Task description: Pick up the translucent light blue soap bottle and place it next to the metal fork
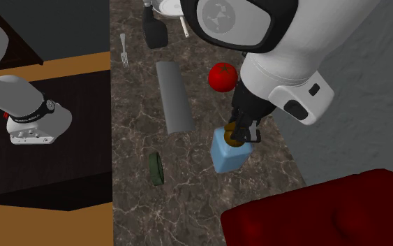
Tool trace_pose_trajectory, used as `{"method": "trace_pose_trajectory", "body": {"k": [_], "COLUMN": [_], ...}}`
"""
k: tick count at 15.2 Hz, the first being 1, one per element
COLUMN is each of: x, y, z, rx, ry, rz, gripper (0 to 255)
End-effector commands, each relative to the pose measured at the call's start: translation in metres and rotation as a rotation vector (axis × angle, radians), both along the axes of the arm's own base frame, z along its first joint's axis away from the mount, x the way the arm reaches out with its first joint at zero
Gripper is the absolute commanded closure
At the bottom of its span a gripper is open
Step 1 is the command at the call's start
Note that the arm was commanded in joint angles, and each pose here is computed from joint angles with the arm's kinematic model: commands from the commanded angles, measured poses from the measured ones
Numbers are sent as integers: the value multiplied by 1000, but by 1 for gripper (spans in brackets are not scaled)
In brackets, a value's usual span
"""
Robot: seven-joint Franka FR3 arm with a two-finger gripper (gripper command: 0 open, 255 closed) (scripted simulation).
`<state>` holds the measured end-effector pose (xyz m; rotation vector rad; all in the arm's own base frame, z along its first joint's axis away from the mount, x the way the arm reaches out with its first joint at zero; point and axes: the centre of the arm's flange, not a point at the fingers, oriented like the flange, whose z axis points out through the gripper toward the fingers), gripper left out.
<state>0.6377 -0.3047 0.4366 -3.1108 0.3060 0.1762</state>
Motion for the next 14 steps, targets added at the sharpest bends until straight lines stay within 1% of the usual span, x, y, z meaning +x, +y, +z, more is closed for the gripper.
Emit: {"method": "trace_pose_trajectory", "body": {"k": [1,5,14], "x": [0,0,0], "y": [0,0,0], "z": [0,0,47], "rx": [0,0,0], "ry": [0,0,0], "rz": [0,0,0], "gripper": [255,255,255]}}
